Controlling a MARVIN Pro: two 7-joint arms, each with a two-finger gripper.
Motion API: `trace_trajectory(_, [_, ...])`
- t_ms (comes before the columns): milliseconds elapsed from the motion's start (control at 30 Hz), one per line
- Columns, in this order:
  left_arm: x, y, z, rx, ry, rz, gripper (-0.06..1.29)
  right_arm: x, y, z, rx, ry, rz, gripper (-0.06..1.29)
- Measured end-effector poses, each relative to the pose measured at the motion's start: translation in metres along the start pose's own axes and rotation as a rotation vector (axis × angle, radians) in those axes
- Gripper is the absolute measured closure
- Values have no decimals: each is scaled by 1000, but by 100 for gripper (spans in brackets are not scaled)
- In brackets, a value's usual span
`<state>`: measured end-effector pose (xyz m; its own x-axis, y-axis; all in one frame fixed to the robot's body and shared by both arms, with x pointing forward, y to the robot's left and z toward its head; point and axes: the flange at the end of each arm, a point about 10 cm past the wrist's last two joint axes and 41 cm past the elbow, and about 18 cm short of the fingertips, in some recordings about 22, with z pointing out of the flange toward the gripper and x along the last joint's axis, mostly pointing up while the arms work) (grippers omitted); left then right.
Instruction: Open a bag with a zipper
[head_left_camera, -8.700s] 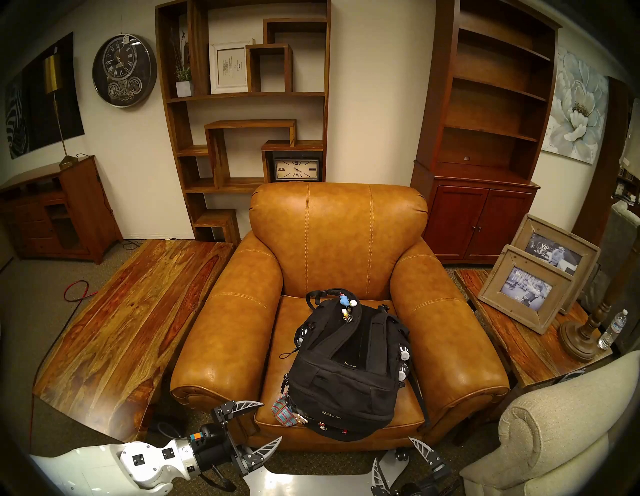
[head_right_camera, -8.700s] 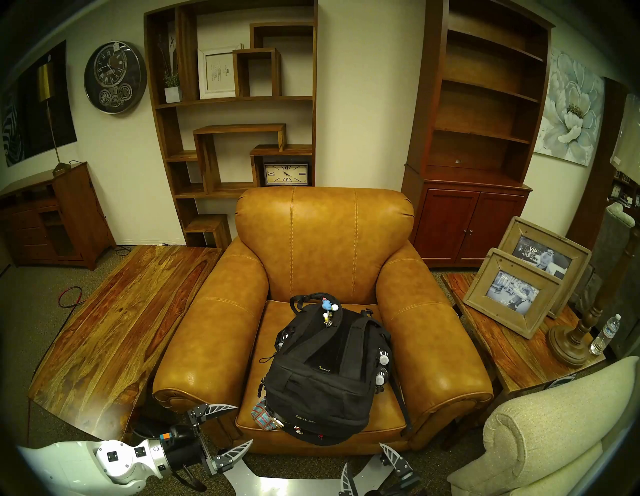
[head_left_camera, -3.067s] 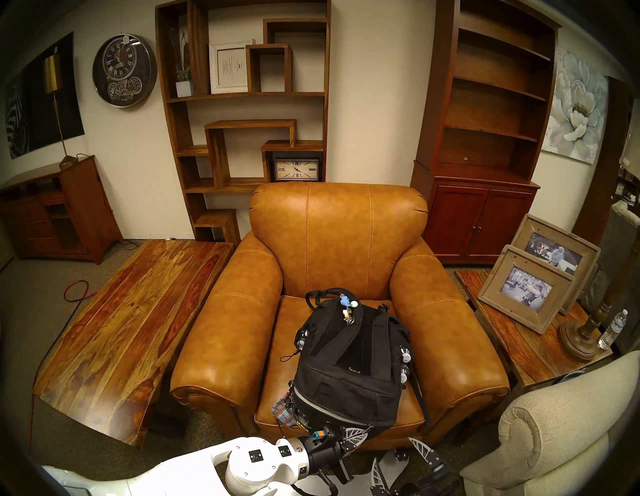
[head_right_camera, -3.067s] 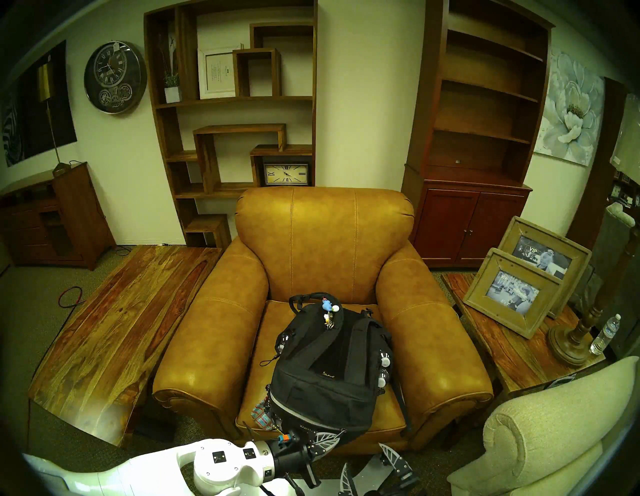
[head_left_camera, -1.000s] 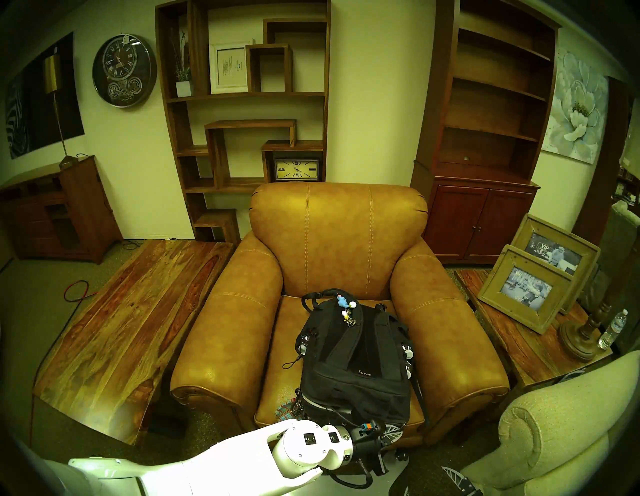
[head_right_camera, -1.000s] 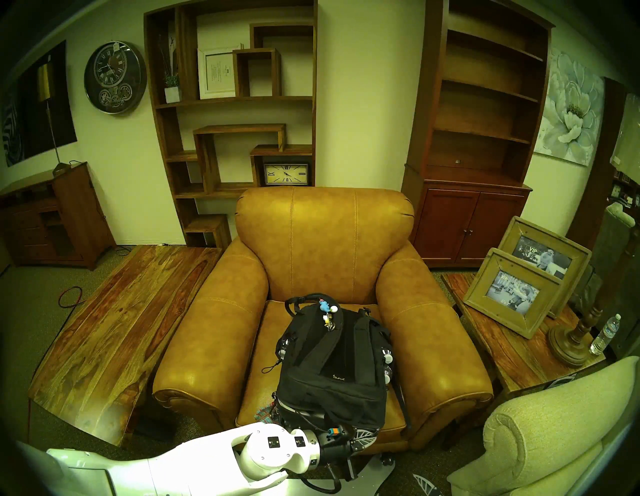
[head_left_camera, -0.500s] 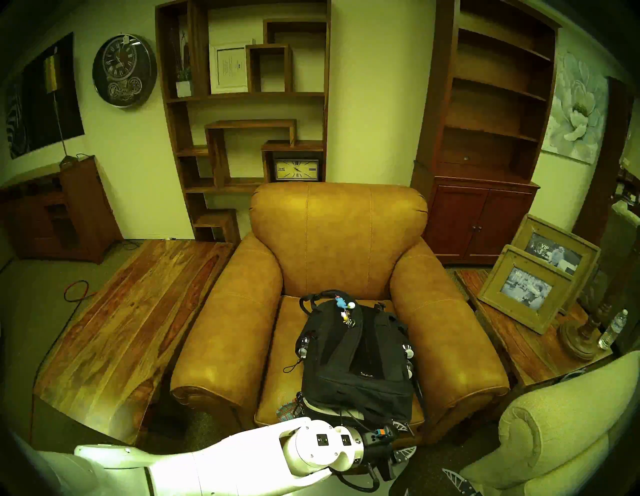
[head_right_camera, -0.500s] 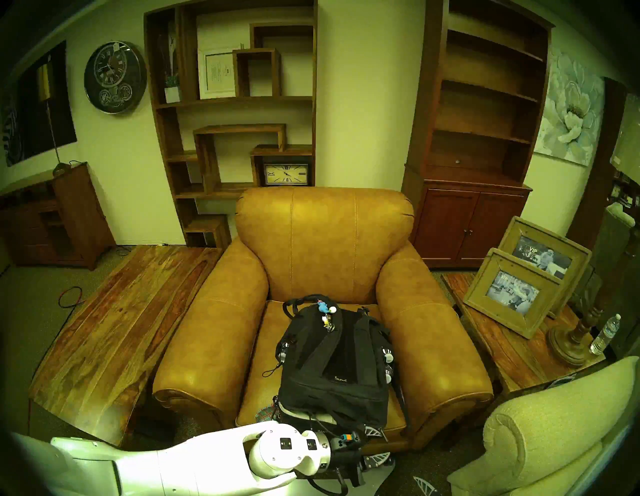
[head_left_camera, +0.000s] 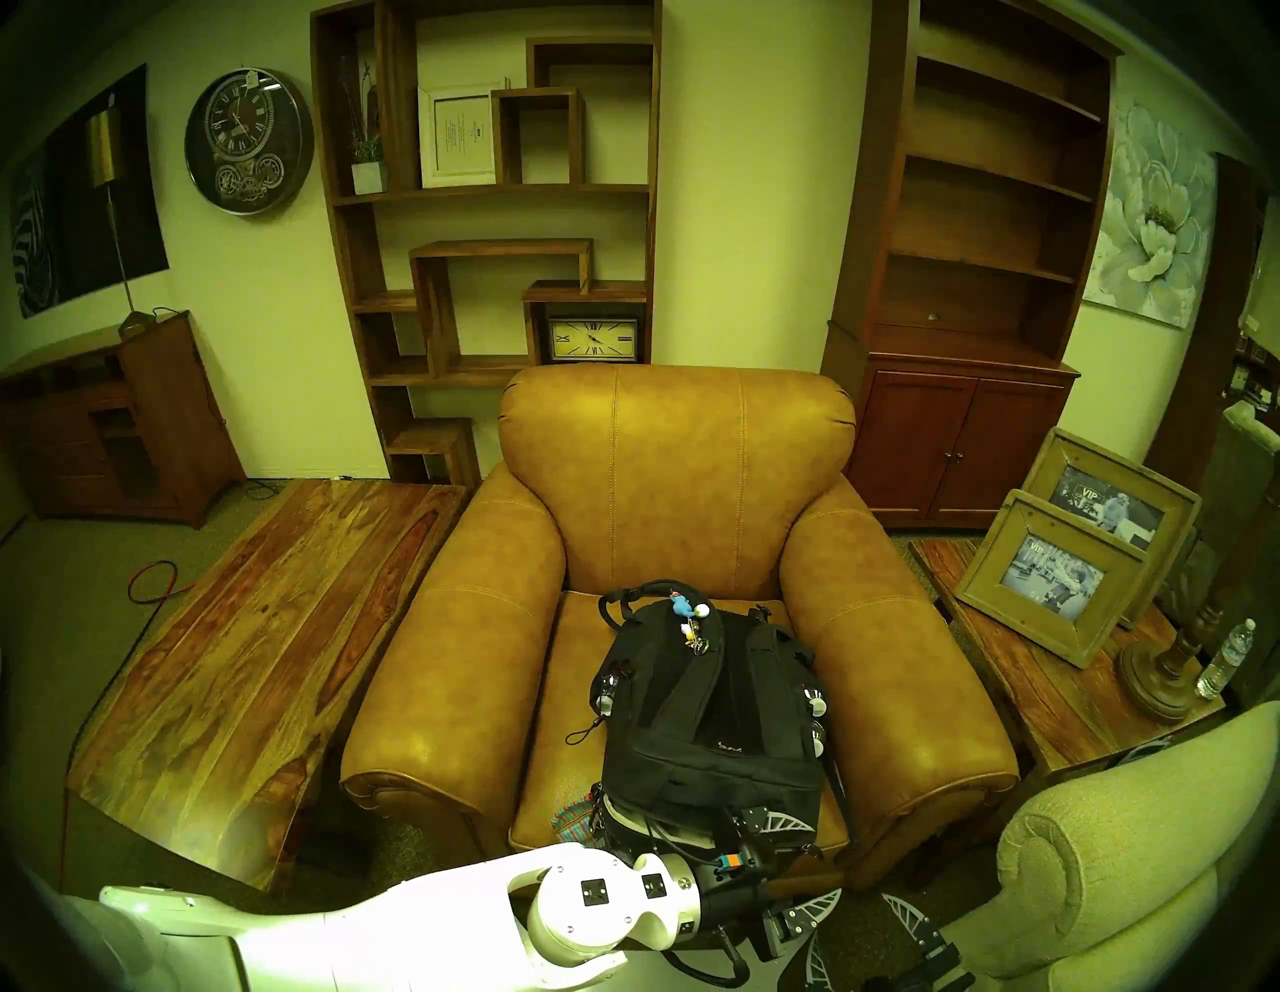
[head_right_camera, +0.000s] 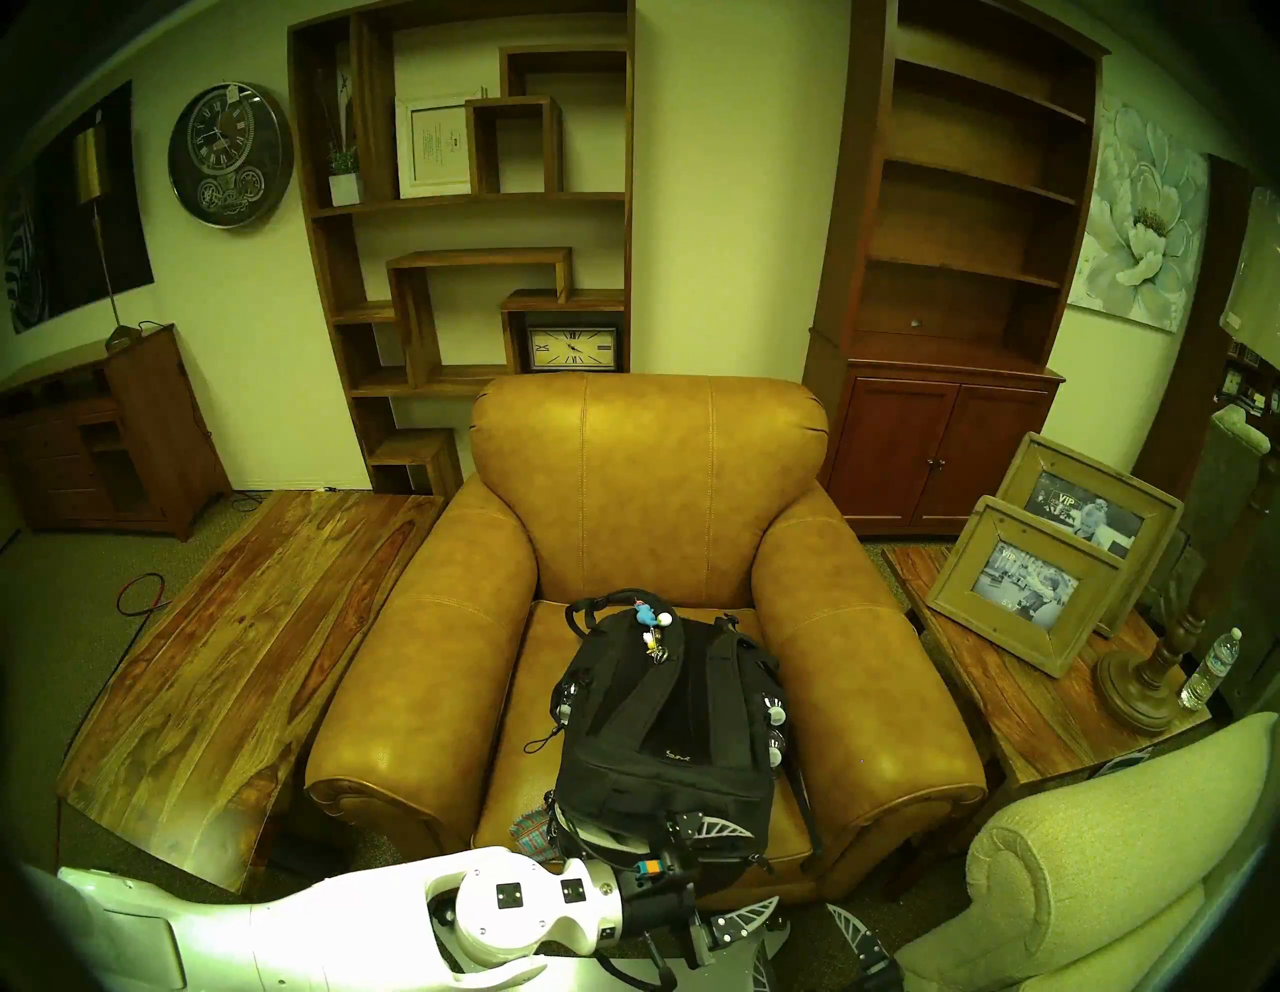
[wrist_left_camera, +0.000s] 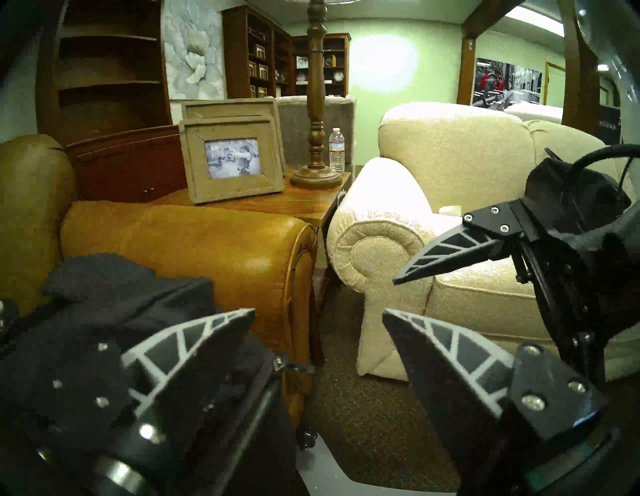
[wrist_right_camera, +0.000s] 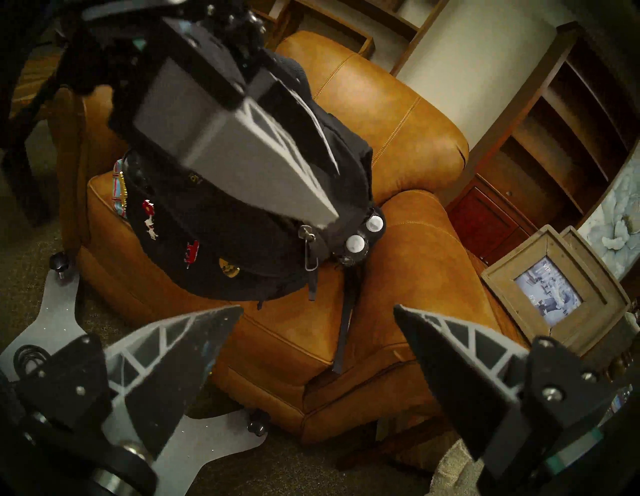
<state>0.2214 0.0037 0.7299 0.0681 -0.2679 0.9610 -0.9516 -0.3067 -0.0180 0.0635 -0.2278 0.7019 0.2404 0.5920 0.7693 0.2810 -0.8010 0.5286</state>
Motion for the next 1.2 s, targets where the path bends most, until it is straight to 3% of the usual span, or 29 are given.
trace_trajectory(167, [-7, -22, -27, 84, 2, -2, 16, 2, 6, 18, 0, 10, -7, 0])
trace_trajectory(300, [-16, -29, -47, 123, -7, -10, 14, 3, 8, 31, 14, 15, -11, 0])
trace_trajectory(700, [-40, -32, -108, 225, -11, -42, 14, -2, 10, 65, 80, 2, -23, 0])
trace_trajectory(900, [-43, -34, -132, 269, 8, -45, 13, -4, 7, 76, 114, -1, -12, 1])
trace_trajectory(1100, [-43, -31, -163, 313, 44, -51, 13, -5, 1, 88, 157, -5, 6, 17])
trace_trajectory(1167, [-44, -29, -169, 325, 49, -57, 13, -6, 0, 91, 164, -5, 10, 29])
trace_trajectory(1200, [-44, -28, -175, 336, 54, -61, 13, -6, -1, 93, 169, -5, 13, 48])
